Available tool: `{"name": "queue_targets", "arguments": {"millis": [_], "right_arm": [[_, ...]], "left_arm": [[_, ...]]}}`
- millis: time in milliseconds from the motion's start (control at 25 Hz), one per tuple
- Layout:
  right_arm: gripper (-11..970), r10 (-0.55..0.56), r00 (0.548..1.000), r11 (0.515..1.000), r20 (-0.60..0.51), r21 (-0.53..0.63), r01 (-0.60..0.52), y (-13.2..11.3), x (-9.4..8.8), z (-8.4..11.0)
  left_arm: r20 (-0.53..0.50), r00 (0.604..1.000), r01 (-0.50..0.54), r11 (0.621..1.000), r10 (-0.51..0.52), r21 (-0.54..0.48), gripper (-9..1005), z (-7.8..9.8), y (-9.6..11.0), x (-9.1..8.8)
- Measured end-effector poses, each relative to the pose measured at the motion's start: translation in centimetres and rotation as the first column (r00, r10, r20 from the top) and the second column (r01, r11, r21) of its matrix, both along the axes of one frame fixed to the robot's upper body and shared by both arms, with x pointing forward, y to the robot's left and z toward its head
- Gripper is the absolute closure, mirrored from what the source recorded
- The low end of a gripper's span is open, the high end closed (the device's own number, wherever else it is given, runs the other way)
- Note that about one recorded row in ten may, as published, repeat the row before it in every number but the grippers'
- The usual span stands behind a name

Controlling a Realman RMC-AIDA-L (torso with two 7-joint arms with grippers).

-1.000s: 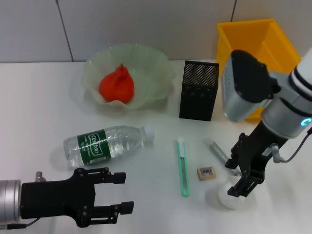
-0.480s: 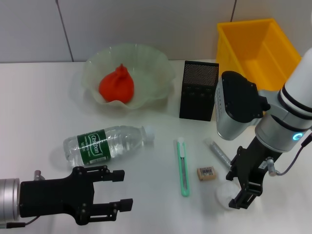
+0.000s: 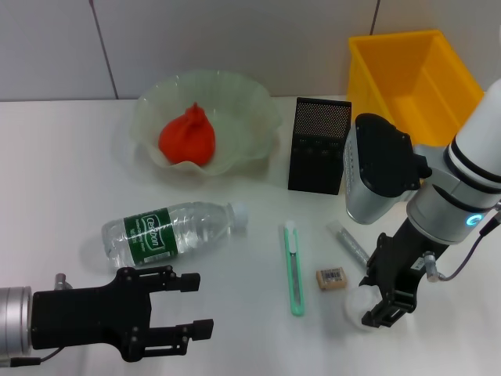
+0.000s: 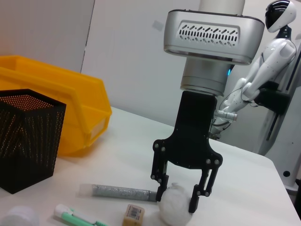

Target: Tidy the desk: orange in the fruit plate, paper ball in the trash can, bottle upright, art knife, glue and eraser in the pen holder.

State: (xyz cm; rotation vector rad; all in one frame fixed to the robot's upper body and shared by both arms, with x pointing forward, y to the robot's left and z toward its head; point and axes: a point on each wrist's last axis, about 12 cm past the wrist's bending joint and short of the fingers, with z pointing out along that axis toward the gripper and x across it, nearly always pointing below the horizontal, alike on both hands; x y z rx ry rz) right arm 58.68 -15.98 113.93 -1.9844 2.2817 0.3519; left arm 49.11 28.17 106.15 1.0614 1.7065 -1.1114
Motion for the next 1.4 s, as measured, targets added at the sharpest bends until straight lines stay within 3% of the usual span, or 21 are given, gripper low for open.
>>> {"name": "queue_targets", "arguments": {"millis": [160,320,480,680,880,1080,1240,1400], "right_arm": [[462,0.002,1.000,1.000,-0.006,0.021,-0.002,0.3,-0.1,1.1],[463,-0.053,0.997,0.995,0.052,0.090,0.048,-0.2,0.5,5.4],[462,-0.190,0.974,0.961,0.125,0.227,0.158,-2.0,1.7,10.5],[462,-0.382,0.907,0.889,0.179,0.339,0.308,-4.7,3.6,13.0],[462,-0.615,0.744,0.769,0.261,0.407,0.493,-7.6,6.0,13.4],[463,-0.734,0.609,0.675,0.301,0.427,0.602,-9.3,7.6,12.2],[463,-0.772,0.560,0.634,0.301,0.436,0.639,-9.7,8.6,10.6],[458,-0.788,0.542,0.614,0.291,0.433,0.660,-9.8,9.2,8.8]], "left_arm": [[-0.001,1.000,-0.001,1.000,0.001,0.000,279,0.0,0.0,0.0],[-0.003,1.000,-0.002,1.000,0.002,0.001,279,-0.1,0.1,-0.1],[-0.003,1.000,-0.001,1.000,0.001,0.003,279,-0.1,0.1,-0.1],[-0.002,1.000,0.000,1.000,0.000,0.004,280,-0.1,0.0,-0.1],[-0.002,1.000,0.002,1.000,-0.002,0.004,280,-0.1,0.0,-0.1],[-0.001,1.000,0.000,1.000,0.000,0.007,280,-0.1,0.0,0.0],[0.000,1.000,0.000,1.000,0.000,0.007,280,-0.1,-0.1,0.0],[0.000,1.000,0.000,1.000,0.000,0.007,281,-0.1,-0.1,0.0]]}}
